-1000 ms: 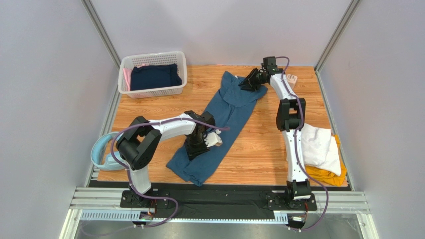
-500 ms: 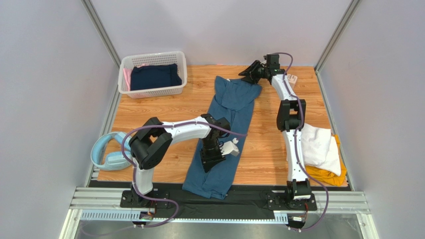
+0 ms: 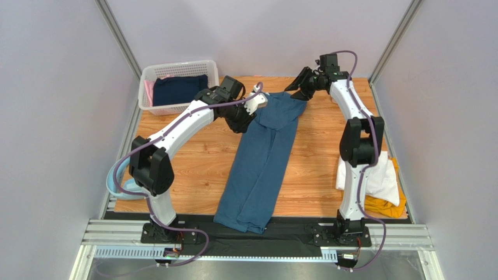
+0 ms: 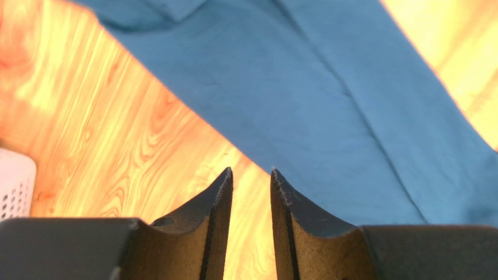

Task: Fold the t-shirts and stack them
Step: Rotate the tshirt 90 degrees

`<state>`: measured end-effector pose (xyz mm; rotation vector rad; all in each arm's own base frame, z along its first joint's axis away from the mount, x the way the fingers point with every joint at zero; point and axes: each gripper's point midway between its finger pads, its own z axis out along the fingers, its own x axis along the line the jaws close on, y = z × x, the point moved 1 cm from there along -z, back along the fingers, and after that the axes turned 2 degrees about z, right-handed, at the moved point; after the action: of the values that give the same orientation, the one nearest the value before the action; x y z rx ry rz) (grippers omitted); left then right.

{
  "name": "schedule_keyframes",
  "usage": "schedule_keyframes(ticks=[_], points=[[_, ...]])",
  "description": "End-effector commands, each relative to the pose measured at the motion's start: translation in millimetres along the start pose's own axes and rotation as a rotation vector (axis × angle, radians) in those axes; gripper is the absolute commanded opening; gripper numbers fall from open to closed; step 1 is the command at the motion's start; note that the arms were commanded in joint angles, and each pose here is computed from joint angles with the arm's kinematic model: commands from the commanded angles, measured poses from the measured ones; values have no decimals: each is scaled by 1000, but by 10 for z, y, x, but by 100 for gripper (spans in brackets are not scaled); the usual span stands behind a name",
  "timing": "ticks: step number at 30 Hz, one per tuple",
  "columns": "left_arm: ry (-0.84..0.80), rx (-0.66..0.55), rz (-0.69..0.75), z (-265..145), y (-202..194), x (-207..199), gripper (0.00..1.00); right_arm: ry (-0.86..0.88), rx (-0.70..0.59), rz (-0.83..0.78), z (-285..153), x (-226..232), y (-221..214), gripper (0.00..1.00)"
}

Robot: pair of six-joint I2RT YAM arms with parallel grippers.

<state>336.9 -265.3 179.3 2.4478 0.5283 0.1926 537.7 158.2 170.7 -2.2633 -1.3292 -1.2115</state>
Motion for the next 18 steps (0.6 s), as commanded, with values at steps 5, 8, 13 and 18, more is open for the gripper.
schedule_keyframes(ticks=[5, 8, 13, 18], points=[[-20, 166, -129, 560, -757, 148, 36, -183, 117, -54, -17, -527, -699, 47], [-83, 177, -139, 508, -925, -67, 35, -228, 181, -10, 201, -794, -782, 45], [-149, 141, -147, 297, -997, -343, 35, -297, 241, 35, 517, -1155, -858, 43], [-178, 108, -144, 138, -941, -486, 36, -336, 267, 54, 668, -1335, -875, 43]])
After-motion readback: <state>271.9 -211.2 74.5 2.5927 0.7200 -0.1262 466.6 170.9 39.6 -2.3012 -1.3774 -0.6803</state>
